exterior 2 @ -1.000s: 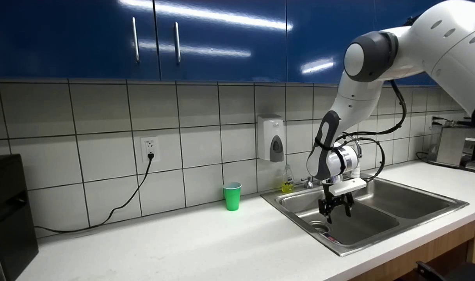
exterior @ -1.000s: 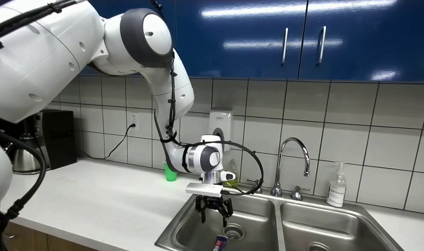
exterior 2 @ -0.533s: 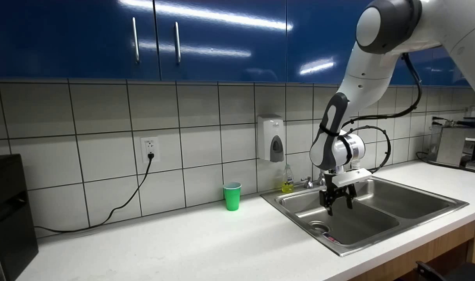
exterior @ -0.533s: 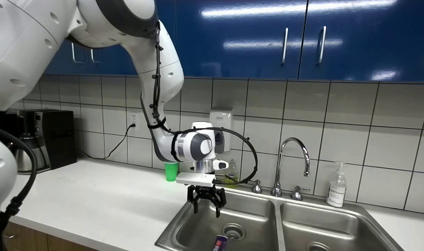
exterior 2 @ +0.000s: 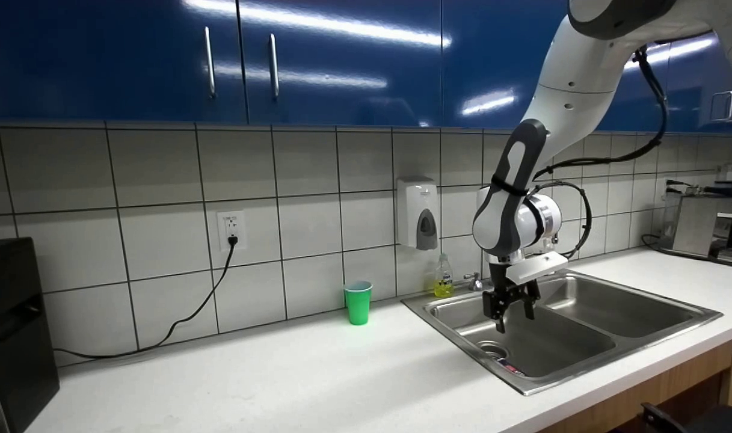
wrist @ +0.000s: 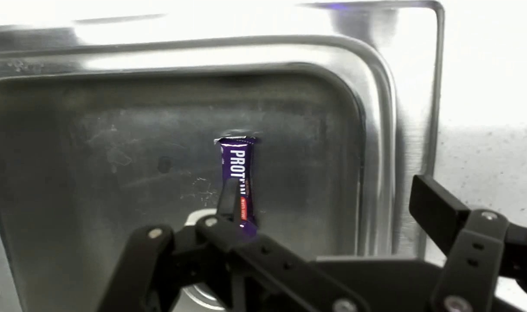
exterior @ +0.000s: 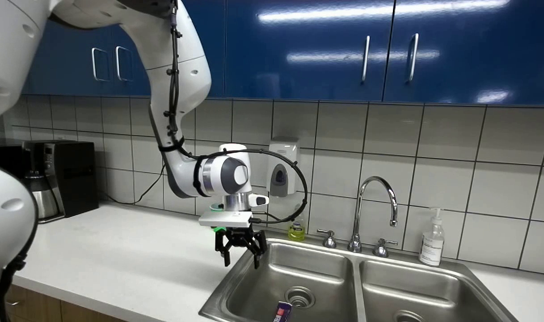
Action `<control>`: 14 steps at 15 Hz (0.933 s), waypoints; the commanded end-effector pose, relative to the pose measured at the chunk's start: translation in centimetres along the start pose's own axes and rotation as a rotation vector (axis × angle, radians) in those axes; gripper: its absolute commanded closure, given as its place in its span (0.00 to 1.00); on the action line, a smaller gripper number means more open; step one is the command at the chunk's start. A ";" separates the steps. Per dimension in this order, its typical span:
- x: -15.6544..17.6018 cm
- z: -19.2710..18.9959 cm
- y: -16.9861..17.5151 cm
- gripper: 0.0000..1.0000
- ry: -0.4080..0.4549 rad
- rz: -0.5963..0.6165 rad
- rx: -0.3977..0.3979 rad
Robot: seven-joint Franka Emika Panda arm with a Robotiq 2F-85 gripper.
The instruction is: Put the chocolate bar inside the sink
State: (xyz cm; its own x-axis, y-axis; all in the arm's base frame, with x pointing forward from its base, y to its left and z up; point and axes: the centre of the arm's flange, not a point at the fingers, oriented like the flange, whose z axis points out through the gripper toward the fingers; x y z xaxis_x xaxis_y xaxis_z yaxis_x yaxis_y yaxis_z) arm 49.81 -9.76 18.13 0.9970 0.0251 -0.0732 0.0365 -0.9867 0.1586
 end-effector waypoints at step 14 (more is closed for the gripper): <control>-3.5 -3.4 -20.6 0.00 0.037 -0.346 -0.007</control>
State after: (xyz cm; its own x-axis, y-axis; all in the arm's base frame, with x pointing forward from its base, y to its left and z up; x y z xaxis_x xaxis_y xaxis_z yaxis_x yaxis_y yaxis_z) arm 46.89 8.71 17.82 0.9334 0.3462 -0.0944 0.3563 -0.9253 0.1301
